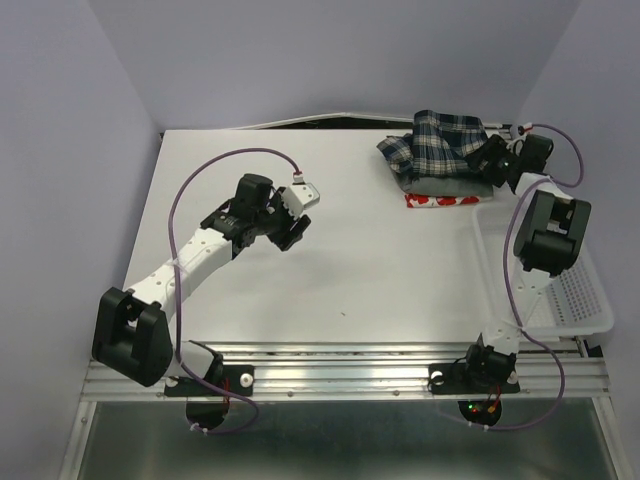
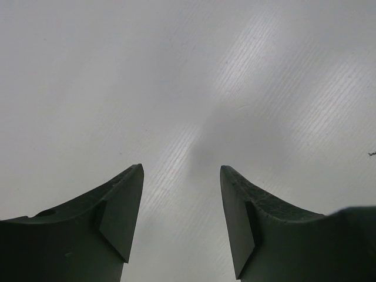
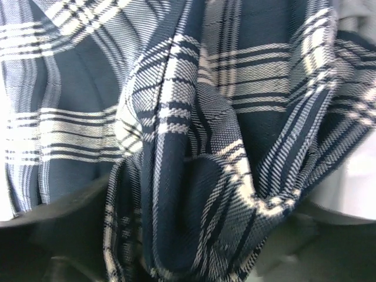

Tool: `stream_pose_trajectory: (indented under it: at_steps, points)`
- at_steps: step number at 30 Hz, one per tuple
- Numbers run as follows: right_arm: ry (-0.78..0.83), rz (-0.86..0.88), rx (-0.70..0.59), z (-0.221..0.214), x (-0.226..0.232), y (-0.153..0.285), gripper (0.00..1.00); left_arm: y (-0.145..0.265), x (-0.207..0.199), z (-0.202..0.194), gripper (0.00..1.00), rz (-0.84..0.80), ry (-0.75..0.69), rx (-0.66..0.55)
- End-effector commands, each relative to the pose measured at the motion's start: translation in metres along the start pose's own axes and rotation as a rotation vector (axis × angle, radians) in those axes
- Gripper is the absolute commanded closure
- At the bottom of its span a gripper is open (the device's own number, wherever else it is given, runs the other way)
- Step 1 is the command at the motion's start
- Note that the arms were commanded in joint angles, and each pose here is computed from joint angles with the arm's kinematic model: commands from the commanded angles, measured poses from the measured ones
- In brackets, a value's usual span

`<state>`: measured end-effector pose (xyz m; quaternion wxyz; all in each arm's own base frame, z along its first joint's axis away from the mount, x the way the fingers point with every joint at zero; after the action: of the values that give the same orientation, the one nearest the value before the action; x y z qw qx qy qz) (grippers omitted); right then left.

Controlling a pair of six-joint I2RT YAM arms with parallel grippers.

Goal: Fold and stack the skirts
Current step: Neatly place the folded skirt to the corner

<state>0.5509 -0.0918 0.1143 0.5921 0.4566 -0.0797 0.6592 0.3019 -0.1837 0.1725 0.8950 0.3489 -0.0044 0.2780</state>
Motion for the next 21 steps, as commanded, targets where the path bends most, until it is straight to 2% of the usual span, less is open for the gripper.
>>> stream_pose_trajectory:
  at_steps: [1, 5, 10, 16, 18, 20, 21]
  points:
    - [0.137, -0.024, -0.123, 0.038, 0.039, 0.034, 0.12, 0.012, 0.006, 0.019, 0.34, 0.024, -0.020, -0.069]
    - [0.201, -0.103, -0.197, 0.061, 0.048, 0.054, 0.00, 0.014, 0.008, 0.022, 0.33, 0.029, -0.012, -0.082]
    - [0.286, -0.188, -0.298, 0.093, 0.060, 0.077, 0.00, 0.018, 0.012, 0.023, 0.31, 0.031, 0.022, -0.104]
    - [0.370, -0.079, -0.282, 0.101, 0.091, 0.087, 0.01, 0.021, 0.015, 0.022, 0.31, 0.045, 0.045, -0.142]
    - [0.393, 0.003, -0.271, 0.101, 0.105, 0.086, 0.05, 0.020, 0.015, 0.019, 0.31, 0.040, 0.056, -0.146]
    - [0.396, 0.066, -0.247, 0.099, 0.119, 0.082, 0.23, 0.019, 0.013, 0.015, 0.31, 0.035, 0.065, -0.143]
    - [0.387, 0.073, -0.214, 0.092, 0.116, 0.070, 0.28, 0.019, 0.014, 0.013, 0.31, 0.037, 0.068, -0.143]
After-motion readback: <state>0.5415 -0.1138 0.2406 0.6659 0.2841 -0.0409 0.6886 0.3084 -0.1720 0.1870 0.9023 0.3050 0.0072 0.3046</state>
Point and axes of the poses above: each gripper's point midway between its finger pads, its own y axis back along the fingers, its own x axis along the line the jaws close on, z = x × y, the point moved 3 cm from there along y, back along the fingers, and after that the axes turned 6 degrees about -y, right-handed, at the moved point
